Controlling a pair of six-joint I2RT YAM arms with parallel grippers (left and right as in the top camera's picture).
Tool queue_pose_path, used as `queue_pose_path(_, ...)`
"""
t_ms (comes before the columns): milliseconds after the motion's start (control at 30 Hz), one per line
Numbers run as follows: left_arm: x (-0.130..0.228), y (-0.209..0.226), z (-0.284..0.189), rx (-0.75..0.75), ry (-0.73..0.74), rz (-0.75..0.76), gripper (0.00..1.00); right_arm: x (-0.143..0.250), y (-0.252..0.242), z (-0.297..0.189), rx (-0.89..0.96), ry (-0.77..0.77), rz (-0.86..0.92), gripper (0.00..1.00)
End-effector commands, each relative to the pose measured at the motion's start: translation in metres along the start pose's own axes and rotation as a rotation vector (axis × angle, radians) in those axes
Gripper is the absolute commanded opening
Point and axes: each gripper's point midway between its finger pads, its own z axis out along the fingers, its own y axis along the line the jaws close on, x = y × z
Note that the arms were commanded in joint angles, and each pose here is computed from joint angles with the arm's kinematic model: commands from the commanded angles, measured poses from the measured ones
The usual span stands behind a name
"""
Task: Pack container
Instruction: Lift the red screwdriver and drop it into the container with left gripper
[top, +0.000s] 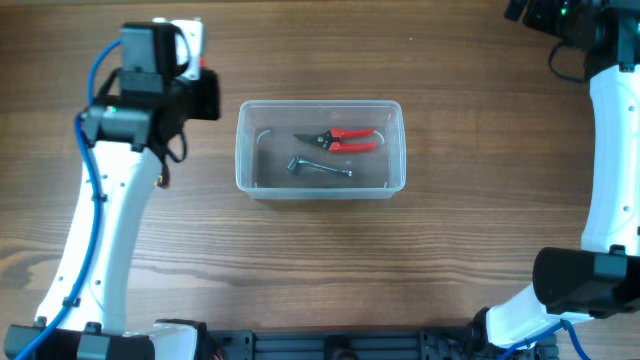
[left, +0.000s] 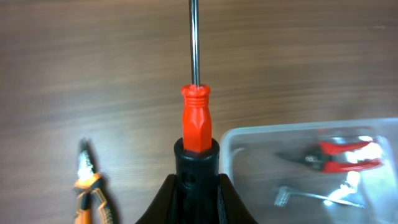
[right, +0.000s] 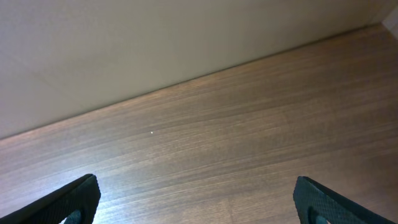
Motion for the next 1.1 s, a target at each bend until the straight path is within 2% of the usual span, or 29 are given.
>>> queue_pose_path(0,-0.012,-0.045,-0.011,0.094,-0.055,0.142,0.04,0.0,-0.001,0.002,0.013,0.0,0.017,1.0)
queue_pose_path(133,-0.01,-0.094,-0.017,0.179,-0.083,0.336,0.04,0.0,-0.001,0.002,0.013,0.0,0.017,1.0)
queue_pose_path(233,0.003,-0.142,-0.024,0.304,-0.094,0.531,0.05,0.0,-0.001,0.002,0.013,0.0,0.017,1.0)
queue_pose_path(367,0.022,-0.167,-0.019,0.362,-0.058,0.653,0.06,0.0,-0.001,0.002,0.013,0.0,0.017,1.0)
queue_pose_path(533,0.064,-0.177,0.009,0.418,0.102,0.806,0.06,0.0,-0.001,0.002,0.013,0.0,0.017,1.0)
queue_pose_path(767,0.119,-0.176,0.076,0.489,0.294,1.074,0.08,0.0,-0.001,0.002,0.013,0.0,0.017,1.0)
queue_pose_path(1033,0.177,-0.173,0.135,0.552,0.476,1.15,0.1,0.0,-0.001,0.002,0.013,0.0,0.017,1.0)
queue_pose_path(1067,0.18,-0.173,0.14,0.554,0.482,1.149,0.13,0.0,-0.001,0.002,0.013,0.0,0.017,1.0)
